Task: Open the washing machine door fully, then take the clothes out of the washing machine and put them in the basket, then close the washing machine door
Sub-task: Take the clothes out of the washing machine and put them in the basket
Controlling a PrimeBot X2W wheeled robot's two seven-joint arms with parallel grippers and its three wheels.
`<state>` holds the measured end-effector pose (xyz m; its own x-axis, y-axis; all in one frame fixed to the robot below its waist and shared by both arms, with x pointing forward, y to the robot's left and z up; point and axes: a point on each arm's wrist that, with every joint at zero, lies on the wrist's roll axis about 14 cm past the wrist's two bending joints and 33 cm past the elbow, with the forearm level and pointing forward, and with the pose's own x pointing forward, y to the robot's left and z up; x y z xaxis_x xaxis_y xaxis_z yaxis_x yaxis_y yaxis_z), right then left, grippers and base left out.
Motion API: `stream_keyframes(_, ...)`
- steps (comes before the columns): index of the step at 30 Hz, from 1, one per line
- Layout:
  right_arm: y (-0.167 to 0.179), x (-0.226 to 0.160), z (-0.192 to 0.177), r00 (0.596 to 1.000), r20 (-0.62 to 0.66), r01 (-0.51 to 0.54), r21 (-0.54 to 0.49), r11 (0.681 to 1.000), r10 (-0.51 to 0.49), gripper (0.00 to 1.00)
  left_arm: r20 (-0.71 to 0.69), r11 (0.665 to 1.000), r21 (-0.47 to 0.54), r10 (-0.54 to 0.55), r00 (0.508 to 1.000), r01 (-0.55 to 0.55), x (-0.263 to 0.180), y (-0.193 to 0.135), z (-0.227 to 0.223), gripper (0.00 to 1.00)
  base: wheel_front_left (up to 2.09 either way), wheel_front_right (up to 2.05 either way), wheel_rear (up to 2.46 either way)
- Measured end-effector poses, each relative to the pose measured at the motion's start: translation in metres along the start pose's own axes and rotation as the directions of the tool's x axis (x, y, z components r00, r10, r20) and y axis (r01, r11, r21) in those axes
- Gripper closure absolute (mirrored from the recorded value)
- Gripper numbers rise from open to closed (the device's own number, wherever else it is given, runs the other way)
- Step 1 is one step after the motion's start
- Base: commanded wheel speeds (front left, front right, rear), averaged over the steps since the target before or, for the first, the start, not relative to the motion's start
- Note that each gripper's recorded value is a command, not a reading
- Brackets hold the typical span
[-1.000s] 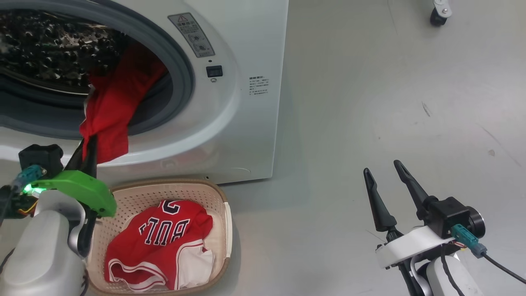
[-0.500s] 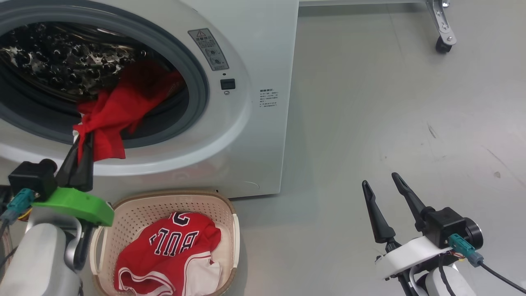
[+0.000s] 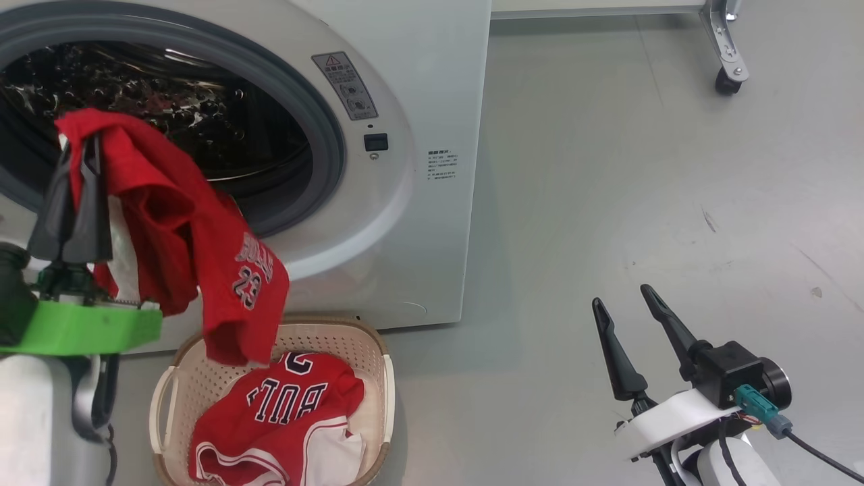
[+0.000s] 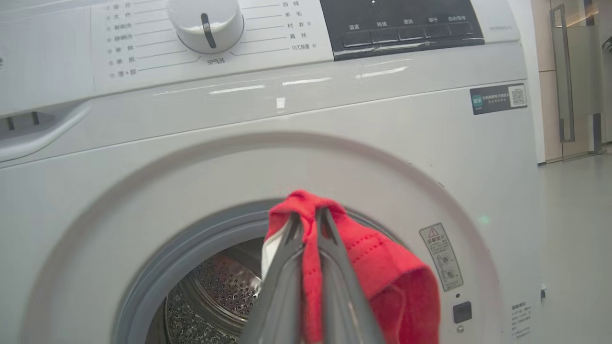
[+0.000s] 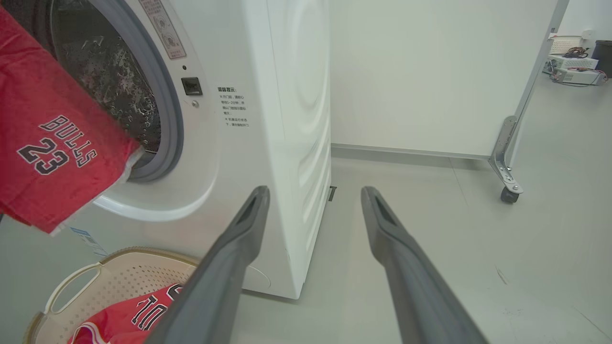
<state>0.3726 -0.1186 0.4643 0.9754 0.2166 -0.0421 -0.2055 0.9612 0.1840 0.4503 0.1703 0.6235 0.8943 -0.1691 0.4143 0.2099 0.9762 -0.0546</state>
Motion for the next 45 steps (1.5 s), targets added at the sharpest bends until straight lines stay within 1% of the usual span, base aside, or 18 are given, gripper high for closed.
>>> stream_keyframes(6,0.000,0.000,-0.001,1.000,-0.003,0.001,0.000,1.000,-0.001,0.00,-0.069,1.000,-0.023,0.007,0.998,-0.008,-0.020,-0.006,-0.021,1.00,0.00,0.00,0.00)
stream_keyframes(9,0.000,0.000,-0.002,1.000,-0.006,0.000,0.001,1.000,0.000,0.00,-0.127,0.998,-0.057,0.022,0.992,-0.029,-0.033,-0.008,-0.040,1.00,0.00,0.00,0.00)
stream_keyframes(13,-0.002,0.001,-0.006,1.000,-0.016,0.004,0.004,1.000,-0.004,0.00,-0.257,0.996,-0.079,0.020,0.966,-0.042,-0.059,-0.013,-0.078,1.00,0.00,0.00,0.00)
stream_keyframes(18,-0.004,0.001,-0.010,1.000,-0.029,0.009,0.004,1.000,-0.009,0.00,-0.337,0.995,-0.099,-0.005,0.942,-0.030,-0.073,-0.022,-0.103,1.00,0.00,0.00,0.00)
stream_keyframes(29,-0.011,0.000,-0.021,0.998,-0.063,0.031,0.008,0.999,-0.031,0.00,-0.516,0.990,-0.137,-0.052,0.855,-0.023,-0.105,-0.038,-0.161,1.00,0.00,0.00,0.00)
stream_keyframes(36,-0.016,0.005,-0.024,0.997,-0.072,0.038,0.007,0.999,-0.038,0.00,-0.612,0.989,-0.147,-0.069,0.787,-0.028,-0.124,-0.042,-0.195,1.00,0.00,0.00,0.00)
stream_keyframes(42,-0.023,0.007,-0.028,0.995,-0.085,0.060,0.004,0.998,-0.059,0.00,-0.640,0.987,-0.161,-0.097,0.762,-0.009,-0.117,-0.049,-0.214,1.00,0.00,0.00,0.00)
stream_keyframes(45,-0.028,0.005,-0.033,0.992,-0.099,0.075,0.003,0.997,-0.074,0.00,-0.673,0.986,-0.165,-0.109,0.732,-0.005,-0.120,-0.051,-0.228,1.00,0.00,0.00,0.00)
